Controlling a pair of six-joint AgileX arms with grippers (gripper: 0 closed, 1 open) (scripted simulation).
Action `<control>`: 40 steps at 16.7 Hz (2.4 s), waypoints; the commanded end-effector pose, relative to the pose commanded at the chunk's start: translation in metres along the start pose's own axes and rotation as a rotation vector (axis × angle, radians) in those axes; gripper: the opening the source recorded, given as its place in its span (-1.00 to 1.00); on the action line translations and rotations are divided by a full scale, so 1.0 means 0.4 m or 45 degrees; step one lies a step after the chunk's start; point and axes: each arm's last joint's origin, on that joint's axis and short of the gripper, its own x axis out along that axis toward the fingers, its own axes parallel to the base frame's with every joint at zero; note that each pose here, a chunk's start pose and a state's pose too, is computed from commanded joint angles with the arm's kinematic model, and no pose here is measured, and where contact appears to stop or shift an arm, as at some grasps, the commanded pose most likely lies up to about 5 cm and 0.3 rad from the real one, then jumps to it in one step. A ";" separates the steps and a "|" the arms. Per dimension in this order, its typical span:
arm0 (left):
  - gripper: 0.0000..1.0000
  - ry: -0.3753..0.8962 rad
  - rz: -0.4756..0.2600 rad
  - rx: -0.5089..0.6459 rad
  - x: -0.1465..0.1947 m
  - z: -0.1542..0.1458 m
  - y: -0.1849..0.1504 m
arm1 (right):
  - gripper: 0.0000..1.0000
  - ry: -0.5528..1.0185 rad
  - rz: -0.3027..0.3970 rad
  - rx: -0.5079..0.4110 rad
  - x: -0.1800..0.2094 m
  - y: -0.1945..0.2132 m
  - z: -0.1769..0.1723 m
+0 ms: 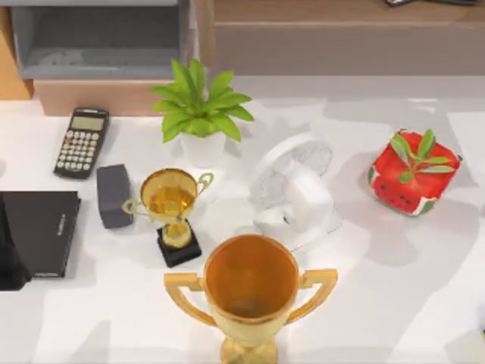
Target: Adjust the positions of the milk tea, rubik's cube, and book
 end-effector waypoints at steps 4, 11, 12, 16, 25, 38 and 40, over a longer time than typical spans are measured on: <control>1.00 0.000 0.000 0.000 0.000 0.000 0.000 | -1.00 0.053 0.087 0.066 -0.054 0.030 -0.010; 1.00 0.000 0.000 0.000 0.000 0.000 0.000 | -1.00 0.050 -0.075 -0.038 -0.191 -0.025 -0.010; 1.00 0.000 0.000 0.000 0.000 0.000 0.000 | -1.00 0.050 -0.075 -0.040 -0.192 -0.026 -0.009; 1.00 0.000 0.000 0.000 0.000 0.000 0.000 | -1.00 0.052 -0.069 -0.035 -0.188 -0.023 -0.012; 1.00 0.000 0.000 0.000 0.000 0.000 0.000 | -1.00 -0.107 -0.156 -0.025 -0.272 -0.104 -0.067; 1.00 0.000 0.000 0.000 0.000 0.000 0.000 | -1.00 0.053 -0.084 -0.029 -0.256 -0.106 -0.287; 1.00 0.000 0.000 0.000 0.000 0.000 0.000 | -1.00 0.048 -0.088 -0.036 -0.259 -0.109 -0.290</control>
